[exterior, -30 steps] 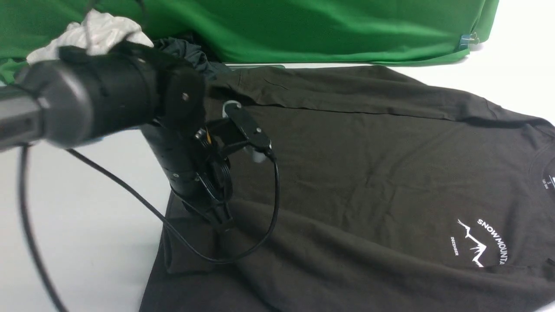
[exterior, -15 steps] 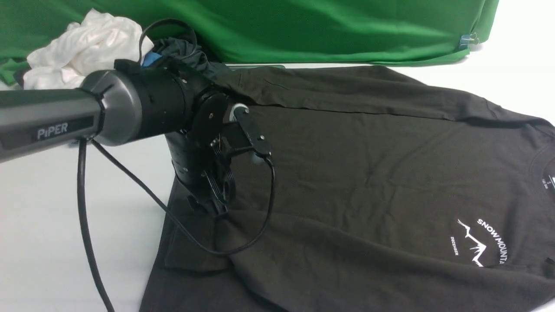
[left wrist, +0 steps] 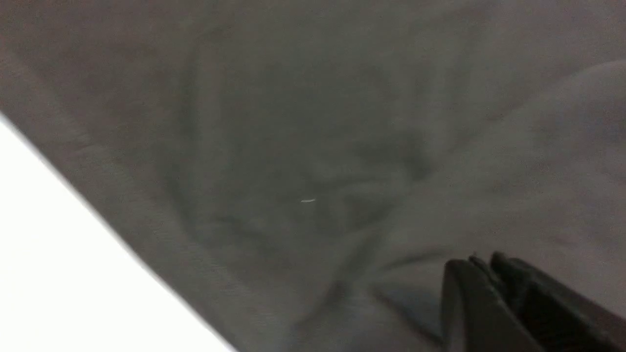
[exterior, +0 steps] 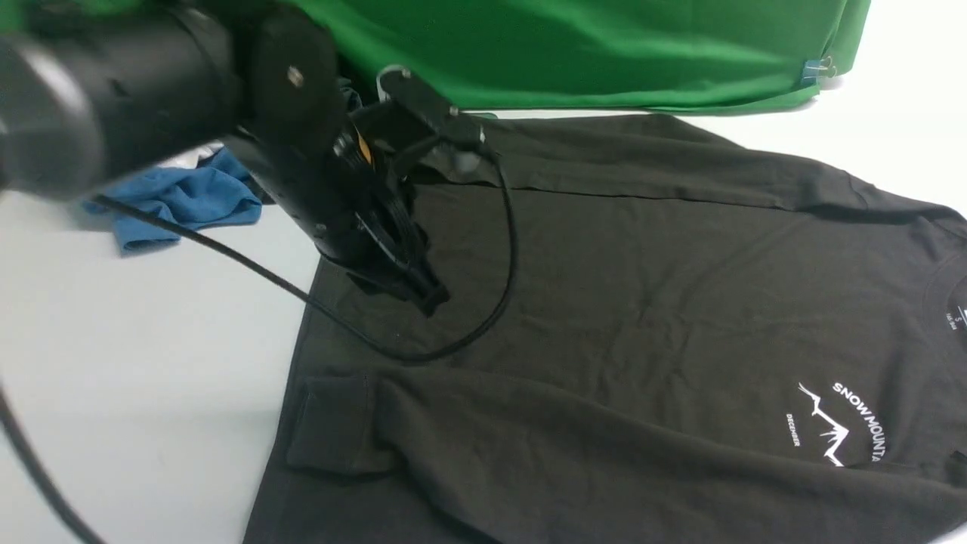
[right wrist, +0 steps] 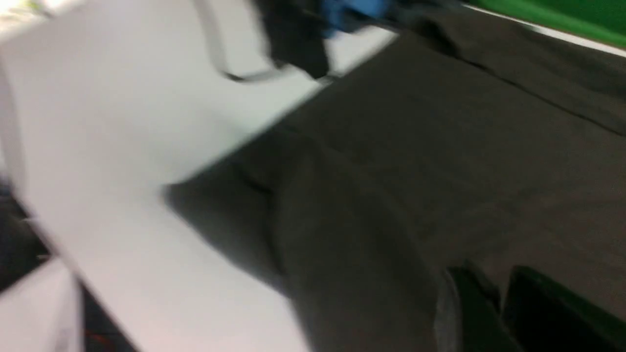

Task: Fold a long-sleeved shirt on a white desktop.
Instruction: 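Grab the top left corner of the dark shirt with the left gripper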

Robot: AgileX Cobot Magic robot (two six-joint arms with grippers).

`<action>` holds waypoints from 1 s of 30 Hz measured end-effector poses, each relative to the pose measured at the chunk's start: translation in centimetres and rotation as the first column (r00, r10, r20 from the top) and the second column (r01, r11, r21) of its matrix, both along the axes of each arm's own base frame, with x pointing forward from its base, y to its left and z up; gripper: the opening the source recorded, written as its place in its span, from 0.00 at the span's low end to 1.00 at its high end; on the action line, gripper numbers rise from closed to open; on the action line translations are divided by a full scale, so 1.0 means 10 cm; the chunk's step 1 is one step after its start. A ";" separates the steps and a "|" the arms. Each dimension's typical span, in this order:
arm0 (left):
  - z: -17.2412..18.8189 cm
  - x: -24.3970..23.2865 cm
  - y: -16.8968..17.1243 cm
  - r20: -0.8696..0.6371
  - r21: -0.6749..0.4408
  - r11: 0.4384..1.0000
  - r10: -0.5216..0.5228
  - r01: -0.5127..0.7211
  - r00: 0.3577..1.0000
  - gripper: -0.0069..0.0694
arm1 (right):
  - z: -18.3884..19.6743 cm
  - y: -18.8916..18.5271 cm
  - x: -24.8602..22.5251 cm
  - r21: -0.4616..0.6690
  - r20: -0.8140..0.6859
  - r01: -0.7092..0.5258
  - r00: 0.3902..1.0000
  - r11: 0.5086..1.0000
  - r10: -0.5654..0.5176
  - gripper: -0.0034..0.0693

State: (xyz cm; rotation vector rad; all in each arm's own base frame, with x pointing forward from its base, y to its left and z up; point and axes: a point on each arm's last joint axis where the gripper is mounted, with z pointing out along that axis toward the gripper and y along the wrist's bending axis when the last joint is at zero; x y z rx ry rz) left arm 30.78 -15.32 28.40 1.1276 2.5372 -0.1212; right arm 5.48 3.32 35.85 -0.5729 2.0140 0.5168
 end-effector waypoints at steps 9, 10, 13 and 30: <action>-0.04 0.88 0.25 0.051 0.003 1.000 0.004 -0.004 0.999 0.12 | 0.16 0.06 0.02 0.078 0.112 -0.040 0.993 0.996 0.031 0.25; -0.07 1.01 0.30 0.063 0.009 1.000 0.001 -0.002 0.998 0.12 | 0.21 0.07 0.02 0.098 0.129 -0.052 0.991 0.994 0.039 0.25; -0.17 1.25 0.41 0.083 0.030 0.999 -0.022 0.020 0.996 0.14 | 0.36 0.07 0.01 0.146 0.160 -0.071 0.986 0.987 0.047 0.25; -0.80 2.08 0.55 0.370 0.365 0.845 -0.517 0.391 0.772 0.69 | 0.69 0.16 0.06 0.148 0.192 -0.069 0.981 0.987 0.040 0.25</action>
